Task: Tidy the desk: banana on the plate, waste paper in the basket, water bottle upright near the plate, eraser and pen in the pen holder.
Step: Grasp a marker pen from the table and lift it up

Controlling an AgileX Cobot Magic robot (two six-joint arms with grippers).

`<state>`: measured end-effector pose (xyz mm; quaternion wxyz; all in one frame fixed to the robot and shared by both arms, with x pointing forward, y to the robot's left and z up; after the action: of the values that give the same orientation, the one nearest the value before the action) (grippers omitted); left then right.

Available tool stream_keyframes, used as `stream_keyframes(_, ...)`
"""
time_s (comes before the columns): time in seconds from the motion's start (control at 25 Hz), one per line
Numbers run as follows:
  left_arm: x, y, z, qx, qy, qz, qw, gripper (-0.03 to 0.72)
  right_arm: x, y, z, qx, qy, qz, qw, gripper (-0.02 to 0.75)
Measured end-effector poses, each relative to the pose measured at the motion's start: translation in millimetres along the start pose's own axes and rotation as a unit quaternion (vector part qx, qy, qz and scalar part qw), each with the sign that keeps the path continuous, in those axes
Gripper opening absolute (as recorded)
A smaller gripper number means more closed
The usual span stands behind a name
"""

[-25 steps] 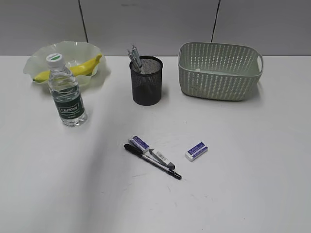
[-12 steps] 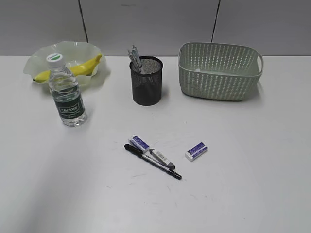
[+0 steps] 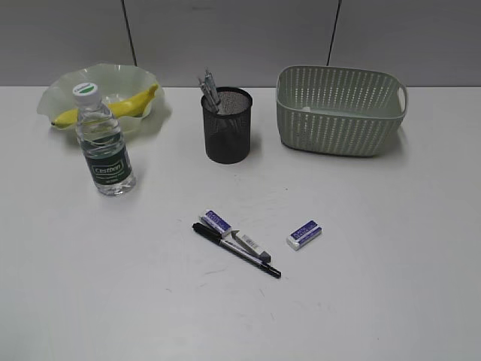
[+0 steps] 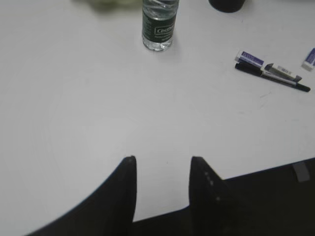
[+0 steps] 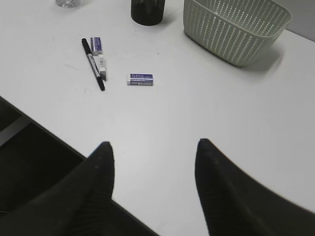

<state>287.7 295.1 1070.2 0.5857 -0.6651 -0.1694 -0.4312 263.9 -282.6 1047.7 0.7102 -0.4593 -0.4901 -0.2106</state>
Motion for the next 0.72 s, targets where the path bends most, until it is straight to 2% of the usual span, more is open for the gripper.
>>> stream_keyframes(0.16, -29, -6, 1.5, -0.010, -0.010, -0.064, 0.998, 0.261, 26, 18, 3, 0.000, -0.013, 0.003, 1.000, 0.426)
stream_keyframes(0.28, -36, -13, 2.7, -0.014, -0.015, -0.114, 0.993, 0.260, 48, 40, 7, 0.002, -0.025, 0.016, 1.000, 0.426)
stream_keyframes(0.48, -33, -9, -0.3, -0.021, 0.009, -0.122, 0.992, 0.260, 90, 87, 14, 0.008, -0.038, 0.067, 0.997, 0.426)
stream_keyframes(0.6, -33, -9, -1.2, -0.020, 0.040, -0.124, 0.991, 0.257, 117, 124, 21, 0.018, -0.029, 0.106, 0.994, 0.426)
stream_keyframes(0.72, -32, -9, -1.3, -0.019, 0.055, -0.126, 0.990, 0.256, 136, 162, 31, 0.046, -0.029, 0.154, 0.987, 0.426)
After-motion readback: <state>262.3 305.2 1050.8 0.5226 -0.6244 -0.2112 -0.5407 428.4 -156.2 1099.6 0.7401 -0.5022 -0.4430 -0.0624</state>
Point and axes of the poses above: a point on each arm's last joint axis where the gripper is mounted, y pointing out along that axis toward the gripper, z along the wrist's bending axis when the last joint is at zero, x = y × z, the point moved 3 cm from there along y, pointing out along that axis toward the gripper, and after that the axes turned 13 degrees about y, right-handed, at the moved point
